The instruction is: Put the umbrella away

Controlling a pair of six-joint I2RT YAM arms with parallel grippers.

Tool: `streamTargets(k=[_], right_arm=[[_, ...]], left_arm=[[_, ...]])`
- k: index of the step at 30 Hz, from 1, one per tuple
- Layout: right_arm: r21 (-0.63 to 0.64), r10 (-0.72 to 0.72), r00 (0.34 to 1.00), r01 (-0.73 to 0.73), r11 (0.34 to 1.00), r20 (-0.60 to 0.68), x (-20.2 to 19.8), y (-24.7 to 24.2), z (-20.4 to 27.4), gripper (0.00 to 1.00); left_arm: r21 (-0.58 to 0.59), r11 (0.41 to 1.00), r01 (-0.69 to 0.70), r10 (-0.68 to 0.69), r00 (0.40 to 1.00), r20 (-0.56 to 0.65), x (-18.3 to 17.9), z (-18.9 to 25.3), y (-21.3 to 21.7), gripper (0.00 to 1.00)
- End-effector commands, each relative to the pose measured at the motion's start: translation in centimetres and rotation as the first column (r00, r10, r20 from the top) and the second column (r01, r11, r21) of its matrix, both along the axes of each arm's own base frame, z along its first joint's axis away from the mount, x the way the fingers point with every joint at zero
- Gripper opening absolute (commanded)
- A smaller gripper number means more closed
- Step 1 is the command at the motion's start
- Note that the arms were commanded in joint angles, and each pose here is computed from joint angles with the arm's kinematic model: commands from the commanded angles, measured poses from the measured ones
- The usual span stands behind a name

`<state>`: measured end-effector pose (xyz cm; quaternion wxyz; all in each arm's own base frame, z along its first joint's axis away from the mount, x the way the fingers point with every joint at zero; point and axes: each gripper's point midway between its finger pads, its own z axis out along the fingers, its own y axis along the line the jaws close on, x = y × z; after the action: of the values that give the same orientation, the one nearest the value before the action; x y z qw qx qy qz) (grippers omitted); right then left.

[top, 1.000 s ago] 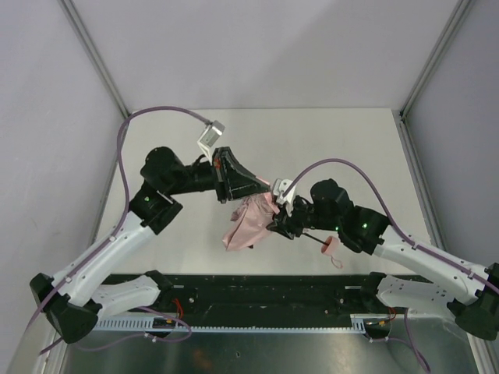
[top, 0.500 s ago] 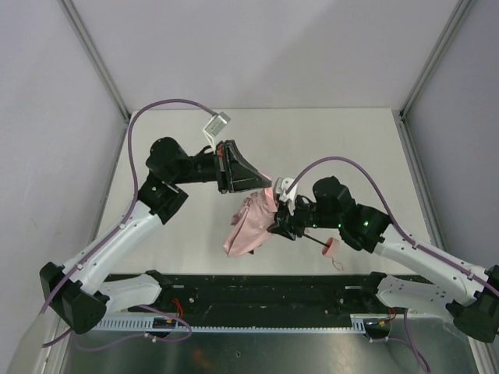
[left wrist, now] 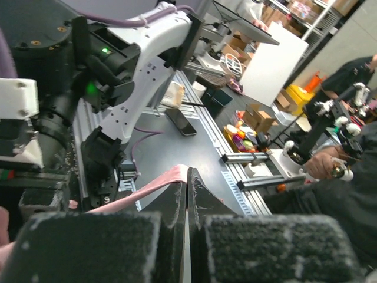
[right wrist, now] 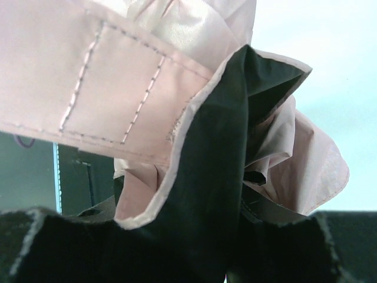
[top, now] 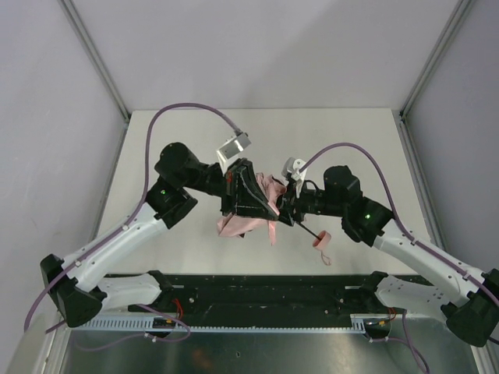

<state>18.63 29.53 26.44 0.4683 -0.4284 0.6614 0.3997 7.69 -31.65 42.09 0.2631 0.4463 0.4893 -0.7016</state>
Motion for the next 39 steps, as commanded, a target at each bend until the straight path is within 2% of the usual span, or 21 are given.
streamTargets(k=[1, 7, 10, 13, 18, 23, 31, 35, 39], right_arm=[[0.013, -0.051, 0.999, 0.051, 0.999, -0.004, 1.3, -0.4, 0.5, 0.0], [0.042, -0.014, 1.0, 0.014, 0.999, 0.0, 1.2, 0.2, 1.3, 0.0], [0.023, -0.006, 1.0, 0.007, 1.0, -0.013, 1.2, 0.3, 0.6, 0.0], [0.017, 0.059, 0.998, -0.059, 0.998, -0.031, 0.1, 0.6, 0.1, 0.0], [0.03, 0.201, 0.98, -0.2, 0.979, -0.011, -3.1, 1.5, 0.3, 0.0], [0.041, 0.294, 0.955, -0.292, 0.955, -0.038, -5.6, 1.8, 0.4, 0.0], [0.029, 0.33, 0.943, -0.329, 0.944, -0.038, -7.8, 2.7, 0.1, 0.0], [-0.001, 0.295, 0.955, -0.295, 0.955, 0.007, -7.9, 2.5, 0.1, 0.0], [-0.092, 0.172, 0.98, -0.163, 0.982, 0.1, -6.3, 1.5, -0.8, 0.0]], left_arm=[[-0.077, 0.982, 0.171, -0.158, 0.976, 0.15, -3.6, 3.0, 1.0, 0.0], [-0.052, 0.99, 0.128, -0.125, 0.99, 0.059, -2.3, 2.2, -1.2, 0.0], [-0.102, 0.993, 0.057, -0.049, 0.996, 0.077, -1.5, 3.7, -1.3, 0.0], [-0.19, 0.98, -0.05, 0.072, 0.991, 0.114, -0.3, 6.4, -0.9, 0.0], [-0.323, 0.905, -0.277, 0.326, 0.939, 0.107, 3.2, 10.2, 0.4, 0.0], [-0.378, 0.782, -0.496, 0.536, 0.844, 0.002, 6.6, 11.5, 2.0, 0.0], [-0.24, 0.665, -0.707, 0.679, 0.706, -0.201, 11.5, 9.7, 2.5, 0.0], [-0.13, 0.648, -0.751, 0.708, 0.656, -0.262, 13.0, 7.5, 2.3, 0.0], [0.0, 0.652, -0.758, 0.724, 0.623, -0.298, 14.0, 4.7, 1.9, 0.0]])
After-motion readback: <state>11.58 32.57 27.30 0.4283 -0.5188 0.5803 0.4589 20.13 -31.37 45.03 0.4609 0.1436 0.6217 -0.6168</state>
